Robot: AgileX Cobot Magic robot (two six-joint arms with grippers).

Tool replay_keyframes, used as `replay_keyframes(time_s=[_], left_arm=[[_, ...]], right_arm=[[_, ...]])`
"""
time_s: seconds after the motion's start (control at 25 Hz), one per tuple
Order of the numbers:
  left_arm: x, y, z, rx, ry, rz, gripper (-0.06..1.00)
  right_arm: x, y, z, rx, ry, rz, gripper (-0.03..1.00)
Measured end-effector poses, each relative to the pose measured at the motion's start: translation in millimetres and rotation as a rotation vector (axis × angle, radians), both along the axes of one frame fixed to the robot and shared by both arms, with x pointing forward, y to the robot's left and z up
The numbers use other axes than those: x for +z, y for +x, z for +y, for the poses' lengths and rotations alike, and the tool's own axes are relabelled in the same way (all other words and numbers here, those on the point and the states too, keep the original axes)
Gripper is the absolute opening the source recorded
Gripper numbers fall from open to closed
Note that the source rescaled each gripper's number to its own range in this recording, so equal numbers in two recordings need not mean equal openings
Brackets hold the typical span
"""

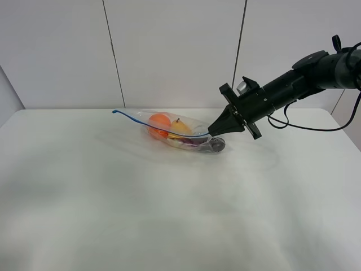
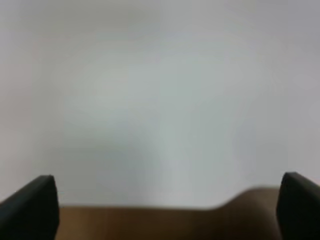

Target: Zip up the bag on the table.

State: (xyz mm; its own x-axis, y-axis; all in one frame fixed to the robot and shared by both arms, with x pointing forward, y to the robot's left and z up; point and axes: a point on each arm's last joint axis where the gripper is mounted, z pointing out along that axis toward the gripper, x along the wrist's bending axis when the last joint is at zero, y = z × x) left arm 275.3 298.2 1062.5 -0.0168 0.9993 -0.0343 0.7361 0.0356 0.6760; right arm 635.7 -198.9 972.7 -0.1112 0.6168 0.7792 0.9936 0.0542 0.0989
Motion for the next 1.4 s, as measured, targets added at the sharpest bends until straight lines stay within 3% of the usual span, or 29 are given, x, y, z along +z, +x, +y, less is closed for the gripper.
replay_keyframes(time_s=[0.32, 0.56, 0.64, 0.72, 0.88, 0.92, 1.04, 1.16, 1.2, 1.4], left_arm=[[3.3, -45.0, -2.8, -0.089, 0.009, -0.265, 1.00], [0.9, -56.1, -2.6, -0.094, 0.011, -0.328, 1.00], [0.4, -55.9, -2.6, -0.094, 0.011, -0.326, 1.00], [-0.2, -55.7, -2.6, -0.094, 0.010, -0.323, 1.00], [-0.2, -55.7, -2.6, -0.094, 0.010, -0.323, 1.00], [-0.2, -55.7, -2.6, -0.094, 0.010, -0.323, 1.00], [-0.2, -55.7, -2.6, -0.094, 0.010, -0.323, 1.00], [-0.2, -55.7, -2.6, -0.094, 0.010, -0.323, 1.00], [-0.2, -55.7, -2.6, -0.094, 0.010, -0.323, 1.00], [-0.2, -55.7, -2.6, -0.094, 0.010, -0.323, 1.00]], right_arm=[[0.0, -0.1, 0.0, 0.002, 0.000, -0.001, 0.00], [-0.4, -0.7, -0.3, 0.007, -0.006, 0.004, 0.00], [-1.2, -1.4, -0.9, 0.008, -0.017, 0.015, 0.05], [-2.0, -1.9, -1.6, 0.008, -0.028, 0.023, 0.20], [1.2, -4.3, -4.2, 0.024, -0.071, 0.013, 0.77], [4.8, -4.8, -6.2, 0.035, -0.103, 0.001, 0.86], [22.3, -0.3, -16.8, 0.038, -0.264, -0.043, 0.97], [45.0, 8.6, -34.0, -0.001, -0.488, -0.106, 0.99], [45.0, 8.6, -34.0, -0.001, -0.488, -0.106, 0.99], [69.8, 20.6, -59.5, -0.043, -0.783, -0.214, 0.99]])
